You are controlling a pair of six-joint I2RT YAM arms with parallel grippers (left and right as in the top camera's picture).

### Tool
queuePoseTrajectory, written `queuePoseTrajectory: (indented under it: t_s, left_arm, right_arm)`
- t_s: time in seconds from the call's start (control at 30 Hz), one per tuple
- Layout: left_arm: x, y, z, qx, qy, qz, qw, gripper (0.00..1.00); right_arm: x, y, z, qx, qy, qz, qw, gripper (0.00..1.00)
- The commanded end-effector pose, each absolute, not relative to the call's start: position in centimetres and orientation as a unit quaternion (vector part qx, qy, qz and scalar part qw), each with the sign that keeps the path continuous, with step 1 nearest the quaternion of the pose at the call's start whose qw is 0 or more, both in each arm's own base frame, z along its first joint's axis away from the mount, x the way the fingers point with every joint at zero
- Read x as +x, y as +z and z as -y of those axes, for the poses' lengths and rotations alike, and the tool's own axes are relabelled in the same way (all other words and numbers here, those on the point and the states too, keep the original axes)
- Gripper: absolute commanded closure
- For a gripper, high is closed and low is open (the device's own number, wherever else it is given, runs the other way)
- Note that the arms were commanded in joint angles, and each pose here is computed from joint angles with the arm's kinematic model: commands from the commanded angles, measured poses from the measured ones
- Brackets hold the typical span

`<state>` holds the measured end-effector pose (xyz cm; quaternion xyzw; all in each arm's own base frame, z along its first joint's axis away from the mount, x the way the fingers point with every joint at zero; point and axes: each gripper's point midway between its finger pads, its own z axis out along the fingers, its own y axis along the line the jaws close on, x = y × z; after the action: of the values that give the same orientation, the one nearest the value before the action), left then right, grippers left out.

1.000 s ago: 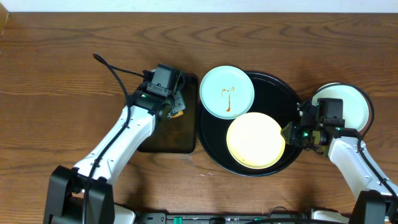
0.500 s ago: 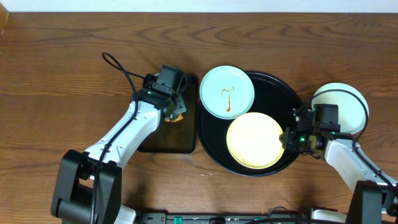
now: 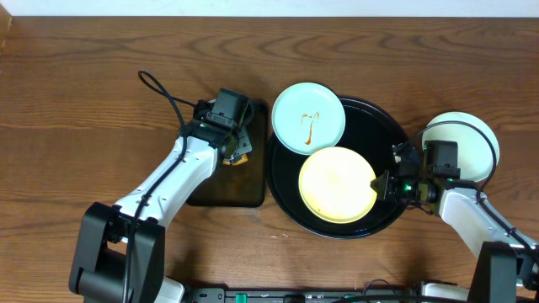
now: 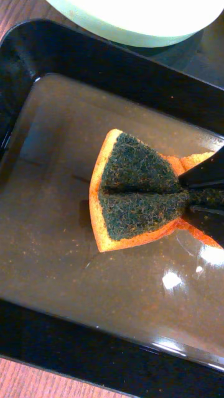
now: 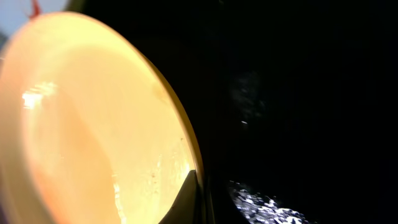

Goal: Clean dirty plates on tray and stack at the side
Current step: 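Lift the yellow plate with the right gripper and stack on green plate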

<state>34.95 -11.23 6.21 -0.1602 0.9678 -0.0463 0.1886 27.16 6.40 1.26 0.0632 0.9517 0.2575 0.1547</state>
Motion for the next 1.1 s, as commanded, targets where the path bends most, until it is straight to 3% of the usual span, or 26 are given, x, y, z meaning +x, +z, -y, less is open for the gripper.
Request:
queuePoseTrajectory:
  t_s: [0.0, 0.27, 0.6, 0.8, 1.07]
  left_arm:
    - [34.6, 5.6, 10.8, -0.159, -0.035, -0.97, 0.183, 0.92]
    - [34.7, 5.6, 10.8, -0.159, -0.035, -0.97, 0.183, 0.92]
    - [34.7, 5.6, 10.8, -0.159, -0.035, -0.969, 0.183, 0.92]
    - [34.7, 5.6, 10.8, -0.159, -0.035, -0.969, 0.183, 0.92]
    - [34.7, 5.6, 10.8, -0.159, -0.035, -0.969, 0.183, 0.92]
  right_arm:
    - [29.7, 5.2, -6.8, 0.042, 0.289, -0.932, 0.215, 0.99]
    - [32.7, 10.1, -4.1, -0.005, 0.191, -0.92, 0.343, 0.99]
    - [33.0, 15.5, -2.0, -0.048, 0.033, -0.894, 0.444, 0.99]
    - [32.3, 18.8, -2.1, -0.077, -0.094, -0.865, 0.486, 0.99]
    - [31.1, 19.7, -5.3, -0.148, -0.17, -0.841, 0.492, 0.99]
